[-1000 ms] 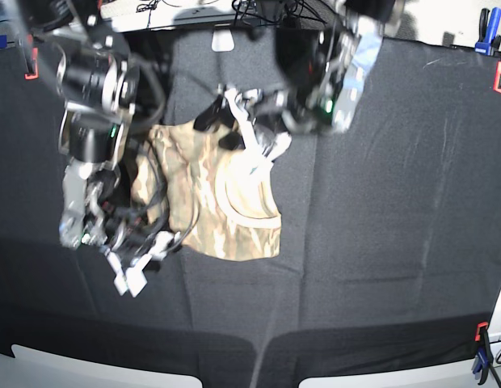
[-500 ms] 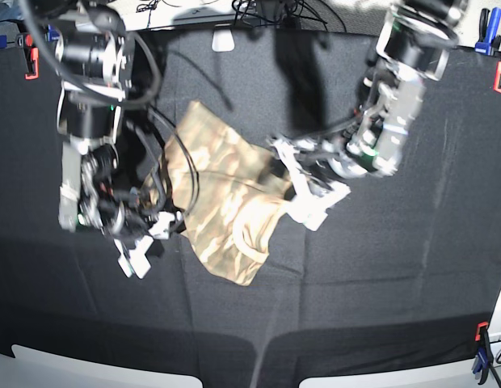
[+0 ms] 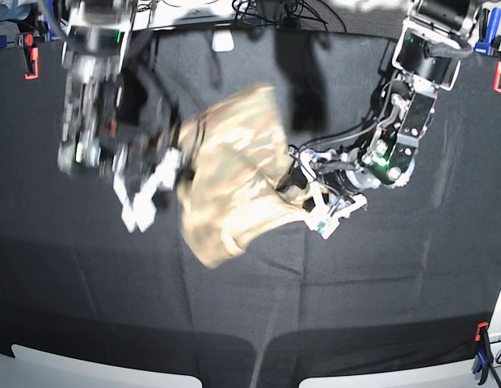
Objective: Layout the t-shirt on the table in an organized manner, then fold the t-shirt properly
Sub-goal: 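Lower the bundle onto the table and flatten it with both grippers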
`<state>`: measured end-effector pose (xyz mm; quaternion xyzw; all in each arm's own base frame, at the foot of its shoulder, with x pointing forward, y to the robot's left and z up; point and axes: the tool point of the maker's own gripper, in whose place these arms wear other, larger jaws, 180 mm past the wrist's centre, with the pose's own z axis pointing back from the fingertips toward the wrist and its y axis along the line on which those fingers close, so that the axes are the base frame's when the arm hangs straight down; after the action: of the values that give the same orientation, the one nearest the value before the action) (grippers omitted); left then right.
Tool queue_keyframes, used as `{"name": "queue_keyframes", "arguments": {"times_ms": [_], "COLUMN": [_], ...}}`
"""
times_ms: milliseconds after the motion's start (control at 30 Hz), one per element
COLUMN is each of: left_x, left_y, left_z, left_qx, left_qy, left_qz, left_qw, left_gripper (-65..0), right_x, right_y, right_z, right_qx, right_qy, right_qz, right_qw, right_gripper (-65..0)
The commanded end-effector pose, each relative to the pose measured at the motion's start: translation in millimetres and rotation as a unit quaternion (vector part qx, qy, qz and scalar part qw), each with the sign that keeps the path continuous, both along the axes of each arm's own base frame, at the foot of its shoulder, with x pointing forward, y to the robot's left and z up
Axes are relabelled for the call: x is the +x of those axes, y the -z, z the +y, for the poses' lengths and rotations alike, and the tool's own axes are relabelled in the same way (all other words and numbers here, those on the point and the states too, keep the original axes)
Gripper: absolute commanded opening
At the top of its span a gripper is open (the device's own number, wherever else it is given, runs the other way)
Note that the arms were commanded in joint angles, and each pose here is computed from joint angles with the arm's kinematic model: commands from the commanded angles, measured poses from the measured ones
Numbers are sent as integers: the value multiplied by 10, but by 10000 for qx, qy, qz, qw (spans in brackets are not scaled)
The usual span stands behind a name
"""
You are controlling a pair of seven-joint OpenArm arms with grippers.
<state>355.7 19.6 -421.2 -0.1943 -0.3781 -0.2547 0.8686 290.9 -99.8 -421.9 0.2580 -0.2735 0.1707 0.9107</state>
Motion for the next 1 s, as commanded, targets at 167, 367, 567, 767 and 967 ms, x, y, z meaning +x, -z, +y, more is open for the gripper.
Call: {"name": "queue_keyframes", "arguments": {"times_ms": [167,367,567,767,967], "left_x": [183,136,145,146,63], "left_y": [-166,-104,-191,-651,-1097], "left_z": [35,88,324,376,262], "left_qx": [43,264,494,-129,-163], "left_qy": [-53,2,50,148,534], "left_qz": [-58,215,172,-11,-515], "left_qw": [10000,9994,9986,9998,9971], "left_gripper": [-302,-302,-302,-302,-302], "right_x": [-334,-264,-95,-63,28], "right_y": [-49,-181,-168,-248,-637], "right_z": [286,177,-424,-446,-456], "right_qx": [8,-336,-1428,-1328,-1485], "right_qy": [-240,-163,626,678,666], "right_qz": [42,-280,-410,-542,-1139], "right_qw": [9997,9989,9869,9873,9801], "right_gripper": [-389,-389,-389,-389,-389]}}
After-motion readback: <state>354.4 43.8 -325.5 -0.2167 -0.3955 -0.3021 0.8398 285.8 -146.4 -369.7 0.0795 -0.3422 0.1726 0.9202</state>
